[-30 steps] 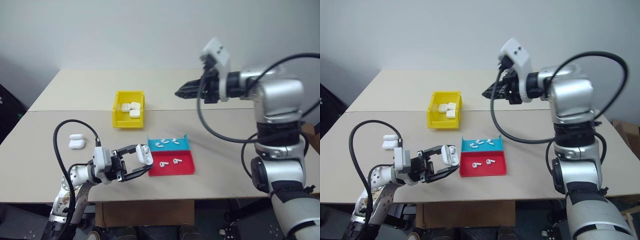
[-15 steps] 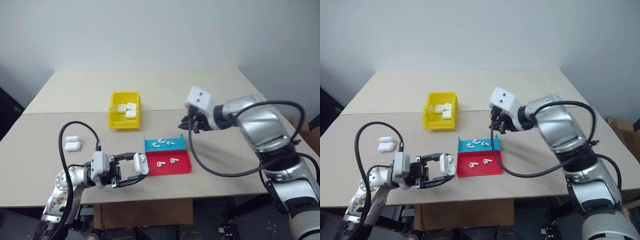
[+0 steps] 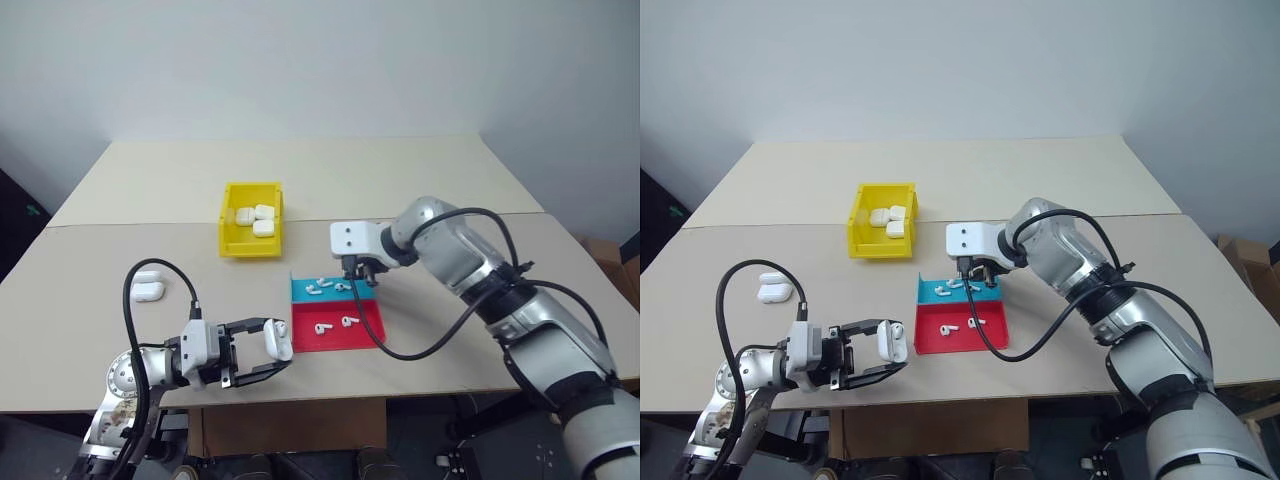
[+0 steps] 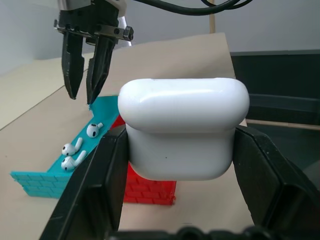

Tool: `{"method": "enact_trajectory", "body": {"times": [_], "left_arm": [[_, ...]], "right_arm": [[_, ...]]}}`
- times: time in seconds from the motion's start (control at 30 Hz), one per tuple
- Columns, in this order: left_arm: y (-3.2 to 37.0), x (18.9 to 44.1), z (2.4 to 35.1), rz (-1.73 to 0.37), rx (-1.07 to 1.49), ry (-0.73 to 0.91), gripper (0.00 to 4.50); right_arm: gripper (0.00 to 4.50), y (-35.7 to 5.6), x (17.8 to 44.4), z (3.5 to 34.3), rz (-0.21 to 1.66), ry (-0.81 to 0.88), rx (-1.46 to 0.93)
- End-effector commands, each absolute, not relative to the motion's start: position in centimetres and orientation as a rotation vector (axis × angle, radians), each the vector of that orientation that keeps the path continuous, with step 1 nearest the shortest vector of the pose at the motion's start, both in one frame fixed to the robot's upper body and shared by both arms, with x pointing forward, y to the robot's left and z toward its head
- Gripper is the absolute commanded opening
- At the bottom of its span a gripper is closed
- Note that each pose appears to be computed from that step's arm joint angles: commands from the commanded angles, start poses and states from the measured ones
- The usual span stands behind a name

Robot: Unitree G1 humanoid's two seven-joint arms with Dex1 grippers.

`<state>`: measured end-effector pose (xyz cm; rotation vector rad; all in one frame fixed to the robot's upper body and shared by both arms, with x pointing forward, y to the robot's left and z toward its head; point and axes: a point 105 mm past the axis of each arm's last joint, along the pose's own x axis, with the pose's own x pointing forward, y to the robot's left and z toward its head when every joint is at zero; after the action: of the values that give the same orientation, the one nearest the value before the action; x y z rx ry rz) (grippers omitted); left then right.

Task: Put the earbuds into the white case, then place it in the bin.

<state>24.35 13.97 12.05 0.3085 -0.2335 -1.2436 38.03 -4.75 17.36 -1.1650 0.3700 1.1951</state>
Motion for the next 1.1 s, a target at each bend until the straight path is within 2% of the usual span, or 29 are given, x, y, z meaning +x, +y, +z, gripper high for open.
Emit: {"method": "enact_trajectory", "body": {"times": [0.03,0.3,0.4,0.53,0.97,1.03,1.1], "left_arm": [[13.9,24.0,13.1,-1.229,0.338,-0.287,2.79],[14.1,23.9,13.0,-1.206,0.36,-0.279,2.79],[14.1,23.9,13.1,-1.202,0.358,-0.28,2.79],[14.0,23.9,13.0,-1.194,0.356,-0.278,2.79],[13.9,23.5,12.9,-1.166,0.357,-0.267,2.79],[13.9,23.4,12.9,-1.159,0.356,-0.264,2.79],[13.9,23.4,12.9,-1.151,0.357,-0.261,2.79]], "right_arm": [[1.42,-3.2,38.6,18.6,1.211,0.279,-1.252],[1.42,-1.2,39.7,17.9,1.285,0.203,-1.36],[1.97,-1.0,40.0,17.8,1.299,0.208,-1.388],[3.13,-1.0,40.2,17.7,1.314,0.213,-1.415],[3.13,-0.5,40.2,16.6,1.379,0.277,-1.397],[2.76,-0.6,40.5,16.4,1.355,0.281,-1.418],[2.76,-0.6,40.6,16.3,1.354,0.278,-1.425]]}}
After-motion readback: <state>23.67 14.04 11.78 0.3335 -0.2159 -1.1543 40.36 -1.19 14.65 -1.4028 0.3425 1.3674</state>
